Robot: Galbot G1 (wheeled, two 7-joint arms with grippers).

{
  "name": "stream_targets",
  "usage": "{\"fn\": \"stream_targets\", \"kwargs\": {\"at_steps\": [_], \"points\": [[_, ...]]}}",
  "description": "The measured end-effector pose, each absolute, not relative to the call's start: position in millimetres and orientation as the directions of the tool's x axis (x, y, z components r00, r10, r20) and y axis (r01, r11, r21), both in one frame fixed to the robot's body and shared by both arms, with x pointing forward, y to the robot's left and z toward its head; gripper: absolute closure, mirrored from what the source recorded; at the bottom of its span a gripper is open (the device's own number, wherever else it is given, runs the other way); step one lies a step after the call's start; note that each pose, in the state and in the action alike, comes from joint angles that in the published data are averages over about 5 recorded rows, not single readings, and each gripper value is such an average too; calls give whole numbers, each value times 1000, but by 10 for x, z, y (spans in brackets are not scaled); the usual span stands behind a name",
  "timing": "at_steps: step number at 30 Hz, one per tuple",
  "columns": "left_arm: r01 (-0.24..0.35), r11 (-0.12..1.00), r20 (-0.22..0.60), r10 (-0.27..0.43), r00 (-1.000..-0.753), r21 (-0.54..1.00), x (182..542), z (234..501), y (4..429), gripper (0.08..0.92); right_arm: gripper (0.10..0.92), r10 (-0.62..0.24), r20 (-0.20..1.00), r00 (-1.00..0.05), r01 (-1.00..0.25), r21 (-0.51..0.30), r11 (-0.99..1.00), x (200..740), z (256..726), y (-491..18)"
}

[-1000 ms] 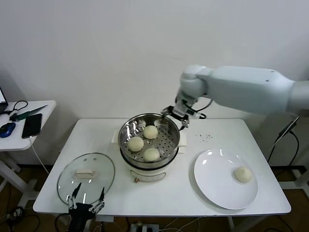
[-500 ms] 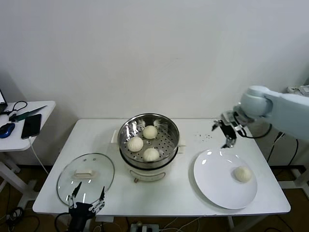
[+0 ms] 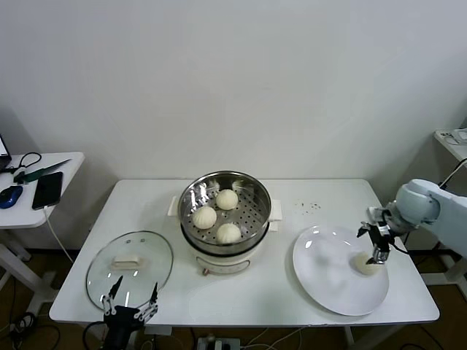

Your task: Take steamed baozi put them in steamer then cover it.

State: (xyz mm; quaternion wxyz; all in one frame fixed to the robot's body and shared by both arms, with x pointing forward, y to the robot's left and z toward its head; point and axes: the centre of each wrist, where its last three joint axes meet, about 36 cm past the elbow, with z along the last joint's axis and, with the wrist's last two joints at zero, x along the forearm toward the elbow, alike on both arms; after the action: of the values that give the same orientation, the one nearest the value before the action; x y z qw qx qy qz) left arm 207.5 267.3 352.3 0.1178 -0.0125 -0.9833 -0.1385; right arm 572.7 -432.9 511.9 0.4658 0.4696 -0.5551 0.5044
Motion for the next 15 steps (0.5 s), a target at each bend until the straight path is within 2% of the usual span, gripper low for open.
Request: {"fn": "stream_targets", "kwargs": {"at_steps": [15], "points": [[56,961,252,-14,-968,270,2081,3460,2678,177,200,-11,996,-86,-988,-84,132,5736,4702,-4537]]}}
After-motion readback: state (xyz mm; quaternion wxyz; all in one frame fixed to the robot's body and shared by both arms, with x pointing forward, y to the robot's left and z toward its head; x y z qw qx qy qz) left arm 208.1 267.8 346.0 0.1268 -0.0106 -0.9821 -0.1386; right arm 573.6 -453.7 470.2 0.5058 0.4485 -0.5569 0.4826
